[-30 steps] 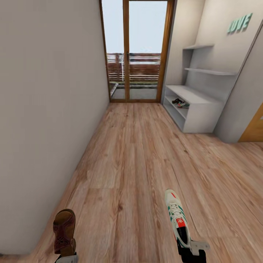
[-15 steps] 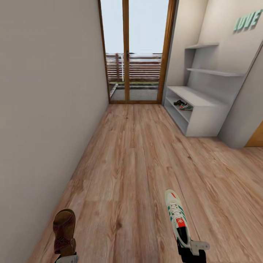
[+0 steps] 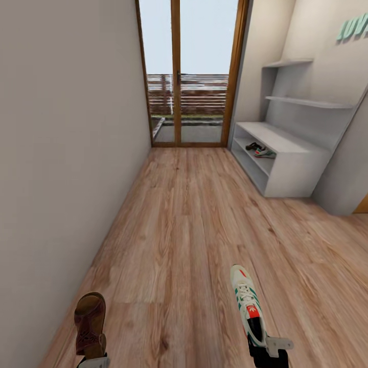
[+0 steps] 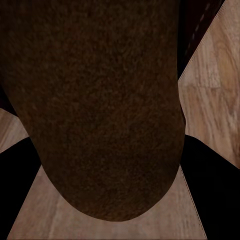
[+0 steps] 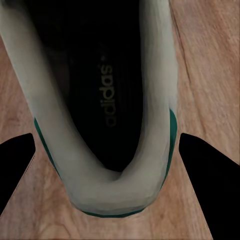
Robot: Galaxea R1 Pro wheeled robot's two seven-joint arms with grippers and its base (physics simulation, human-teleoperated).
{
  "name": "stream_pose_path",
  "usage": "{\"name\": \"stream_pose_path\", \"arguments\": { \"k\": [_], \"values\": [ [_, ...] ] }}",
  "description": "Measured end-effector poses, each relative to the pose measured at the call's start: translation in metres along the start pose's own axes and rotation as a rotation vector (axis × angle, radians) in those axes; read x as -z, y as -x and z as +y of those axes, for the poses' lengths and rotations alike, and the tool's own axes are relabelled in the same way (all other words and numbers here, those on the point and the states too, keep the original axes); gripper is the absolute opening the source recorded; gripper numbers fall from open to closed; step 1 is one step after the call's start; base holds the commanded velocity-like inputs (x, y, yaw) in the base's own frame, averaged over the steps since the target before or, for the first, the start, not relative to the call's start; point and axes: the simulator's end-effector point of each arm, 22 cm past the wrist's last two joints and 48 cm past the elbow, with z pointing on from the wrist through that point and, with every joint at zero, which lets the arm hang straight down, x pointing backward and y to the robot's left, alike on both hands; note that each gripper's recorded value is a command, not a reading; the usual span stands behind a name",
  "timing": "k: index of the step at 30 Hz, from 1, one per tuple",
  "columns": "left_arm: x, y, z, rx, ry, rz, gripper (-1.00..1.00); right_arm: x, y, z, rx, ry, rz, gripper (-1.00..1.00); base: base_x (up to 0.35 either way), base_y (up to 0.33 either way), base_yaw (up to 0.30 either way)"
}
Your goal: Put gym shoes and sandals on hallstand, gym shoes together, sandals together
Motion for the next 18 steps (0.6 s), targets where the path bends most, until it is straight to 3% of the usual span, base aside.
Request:
{"name": "stream_pose_path", "arguments": {
  "k": [18],
  "values": [
    [0.0, 0.0, -0.0002, 0.0, -0.001, 0.0, -1.0, 0.0001, -0.0003, -0.0001, 0.0, 0.0, 0.001, -1.0, 0.337, 0.0, 0.0]
  ]
}}
